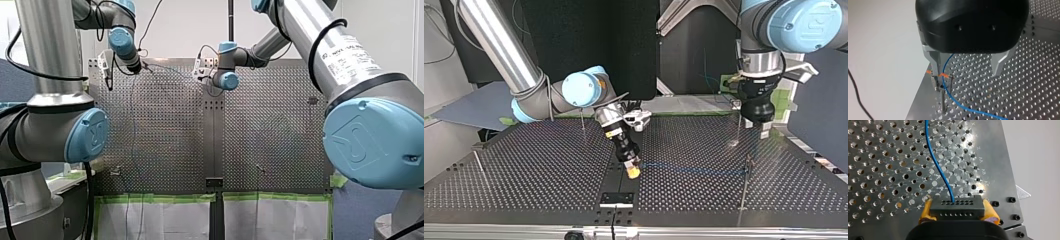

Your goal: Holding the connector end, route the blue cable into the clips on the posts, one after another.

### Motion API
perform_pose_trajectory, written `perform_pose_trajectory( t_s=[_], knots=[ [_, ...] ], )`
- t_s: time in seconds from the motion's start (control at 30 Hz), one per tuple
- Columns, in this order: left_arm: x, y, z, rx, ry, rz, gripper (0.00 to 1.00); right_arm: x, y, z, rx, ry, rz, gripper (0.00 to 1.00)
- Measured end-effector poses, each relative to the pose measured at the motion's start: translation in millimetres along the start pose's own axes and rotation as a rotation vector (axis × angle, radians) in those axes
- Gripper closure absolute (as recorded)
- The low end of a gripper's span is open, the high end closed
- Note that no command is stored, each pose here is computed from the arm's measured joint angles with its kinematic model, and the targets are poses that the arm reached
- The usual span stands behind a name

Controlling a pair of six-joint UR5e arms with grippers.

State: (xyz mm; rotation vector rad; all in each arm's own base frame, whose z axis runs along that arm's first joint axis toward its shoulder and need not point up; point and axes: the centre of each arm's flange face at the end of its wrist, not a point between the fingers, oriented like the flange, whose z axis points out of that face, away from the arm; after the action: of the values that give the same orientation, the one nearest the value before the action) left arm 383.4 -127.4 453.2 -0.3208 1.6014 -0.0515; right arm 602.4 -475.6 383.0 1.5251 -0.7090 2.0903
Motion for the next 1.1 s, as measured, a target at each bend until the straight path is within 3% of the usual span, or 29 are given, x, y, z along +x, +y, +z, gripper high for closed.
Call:
perform_pose_trajectory(
  t_s=[0.43, 0.67, 0.87, 1.1],
  knots=[
    [-2, 0.4, 2, -0.005, -0.021, 0.025, 0.00, 0, 0.2, 0.0, 0.000, -0.001, 0.001, 1.00],
    [1, -2.4, 2, 0.024, -0.002, 0.079, 0.00, 0, 0.6, -0.1, 0.000, -0.001, 0.001, 1.00],
    [10, 1.1, 5, 0.003, 0.046, 0.147, 0.00, 0, 1.4, -0.3, -0.002, -0.004, 0.001, 1.00],
    [8, 3.1, 10, -0.006, 0.044, 0.190, 0.00, 0, 1.4, -0.3, -0.004, -0.003, 0.001, 1.00]
  ],
)
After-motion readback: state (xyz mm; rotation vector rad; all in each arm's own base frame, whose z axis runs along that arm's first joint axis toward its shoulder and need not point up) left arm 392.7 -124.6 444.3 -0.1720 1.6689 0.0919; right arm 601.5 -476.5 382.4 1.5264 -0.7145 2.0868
